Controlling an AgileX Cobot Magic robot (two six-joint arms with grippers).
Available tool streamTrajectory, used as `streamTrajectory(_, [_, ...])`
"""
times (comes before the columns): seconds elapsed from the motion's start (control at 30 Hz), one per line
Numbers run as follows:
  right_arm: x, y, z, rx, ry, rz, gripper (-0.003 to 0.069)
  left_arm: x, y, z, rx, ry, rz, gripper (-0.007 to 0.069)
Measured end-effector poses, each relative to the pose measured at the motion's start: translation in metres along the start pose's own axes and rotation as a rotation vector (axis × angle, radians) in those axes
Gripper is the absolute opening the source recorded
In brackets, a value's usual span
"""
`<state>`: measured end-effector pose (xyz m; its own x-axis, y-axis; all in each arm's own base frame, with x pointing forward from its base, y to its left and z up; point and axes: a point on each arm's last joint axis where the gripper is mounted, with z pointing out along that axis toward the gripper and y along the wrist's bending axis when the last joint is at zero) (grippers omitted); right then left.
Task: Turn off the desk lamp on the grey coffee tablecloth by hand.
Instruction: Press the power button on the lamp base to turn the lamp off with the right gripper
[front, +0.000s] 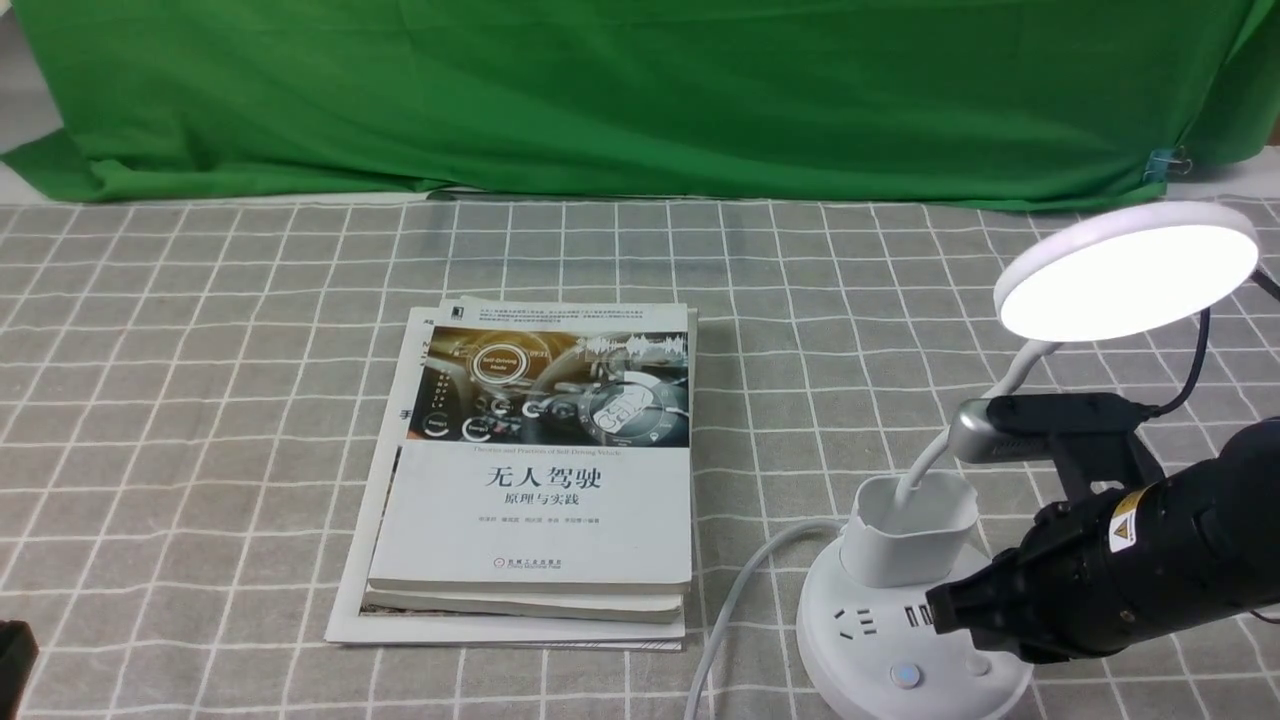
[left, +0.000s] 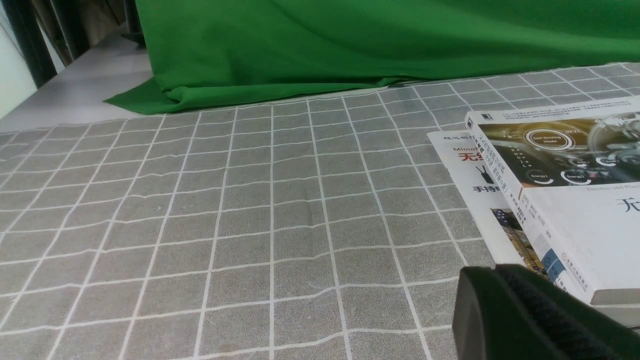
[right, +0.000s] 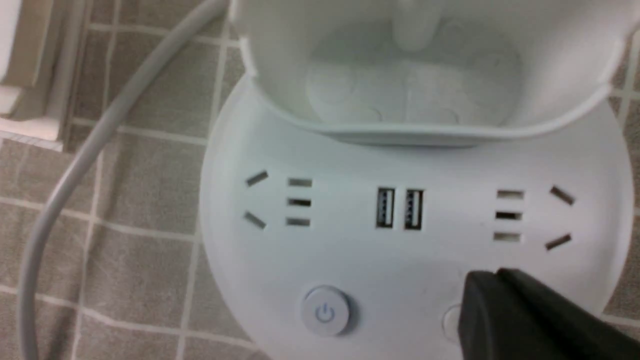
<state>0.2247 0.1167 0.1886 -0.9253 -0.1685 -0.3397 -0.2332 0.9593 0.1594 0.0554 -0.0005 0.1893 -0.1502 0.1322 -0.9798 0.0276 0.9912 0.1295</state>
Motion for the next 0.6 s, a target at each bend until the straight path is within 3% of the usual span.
streamTrajectory(0.33, [0.002,-0.002,0.013,0.009,0.027,0.009,0.0027,0.0,0.0,0.0,0.0,0.0,0.0,0.0001])
streamTrajectory(0.6, [0.004,-0.001,-0.011,-0.014,-0.062,0.011,0.0027,0.0,0.0,0.0,0.0,0.0,0.0,0.0001])
